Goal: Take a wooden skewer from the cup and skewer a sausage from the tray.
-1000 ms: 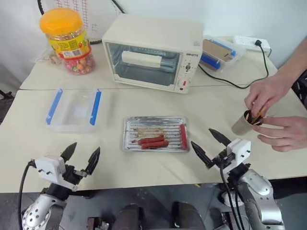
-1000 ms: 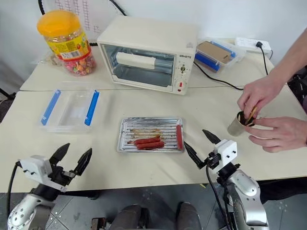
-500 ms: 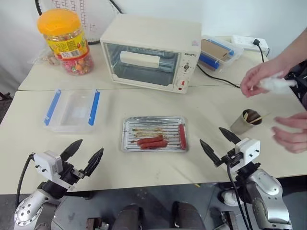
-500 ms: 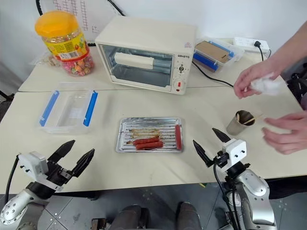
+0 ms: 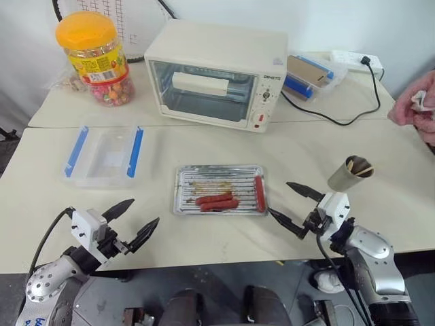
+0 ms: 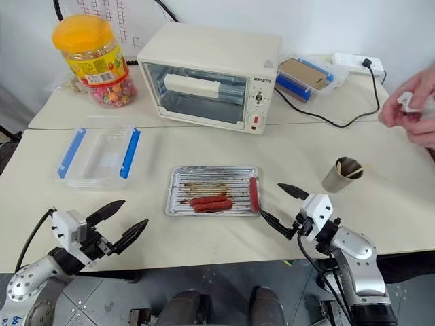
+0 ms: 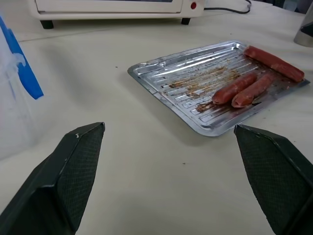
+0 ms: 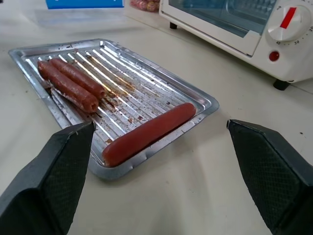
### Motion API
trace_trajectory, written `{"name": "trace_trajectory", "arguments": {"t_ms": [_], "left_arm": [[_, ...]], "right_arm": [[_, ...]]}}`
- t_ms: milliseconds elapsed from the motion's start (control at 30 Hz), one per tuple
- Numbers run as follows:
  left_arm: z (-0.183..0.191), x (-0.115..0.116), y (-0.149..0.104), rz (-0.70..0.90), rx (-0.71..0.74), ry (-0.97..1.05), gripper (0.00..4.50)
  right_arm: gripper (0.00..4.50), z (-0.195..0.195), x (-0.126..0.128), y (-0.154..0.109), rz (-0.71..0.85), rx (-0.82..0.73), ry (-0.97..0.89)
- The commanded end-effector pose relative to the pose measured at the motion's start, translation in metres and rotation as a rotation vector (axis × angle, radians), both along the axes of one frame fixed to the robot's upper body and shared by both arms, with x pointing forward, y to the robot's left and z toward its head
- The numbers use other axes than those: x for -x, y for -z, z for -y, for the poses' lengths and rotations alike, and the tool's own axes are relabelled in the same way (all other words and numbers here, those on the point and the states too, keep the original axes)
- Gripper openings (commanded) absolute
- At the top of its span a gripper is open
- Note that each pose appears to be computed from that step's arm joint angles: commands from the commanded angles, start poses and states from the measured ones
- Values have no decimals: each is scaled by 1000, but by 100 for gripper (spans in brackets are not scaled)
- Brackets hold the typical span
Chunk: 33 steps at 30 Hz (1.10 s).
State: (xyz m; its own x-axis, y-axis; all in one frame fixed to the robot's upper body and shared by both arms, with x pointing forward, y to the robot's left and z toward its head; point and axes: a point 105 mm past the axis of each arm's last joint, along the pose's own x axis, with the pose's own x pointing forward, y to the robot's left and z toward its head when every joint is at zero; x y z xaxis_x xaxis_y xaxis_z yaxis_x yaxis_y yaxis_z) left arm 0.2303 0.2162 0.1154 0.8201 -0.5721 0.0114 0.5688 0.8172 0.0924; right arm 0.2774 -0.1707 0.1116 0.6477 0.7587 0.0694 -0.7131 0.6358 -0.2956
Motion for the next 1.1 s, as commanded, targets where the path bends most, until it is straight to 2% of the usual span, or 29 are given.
{"name": "trace_trajectory", "arguments": {"t_ms": [33, 167, 267, 500, 1100], "left_arm": [[-4, 2, -4, 30, -22, -7, 449], [-9, 6, -2, 23, -21, -15, 449], [-15, 11, 4, 1, -23, -12, 449], [-25, 12, 9, -23, -23, 26, 449], [-18, 12, 10, -31, -7, 36, 449]], "right_arm": [[450, 9, 1, -8, 44, -2, 25], [450, 8, 3, -7, 40, -8, 25], [450, 7, 7, -2, 35, 42, -31], [450, 16, 2, -2, 35, 55, -60], [450, 12, 1, -1, 21, 56, -56]]}}
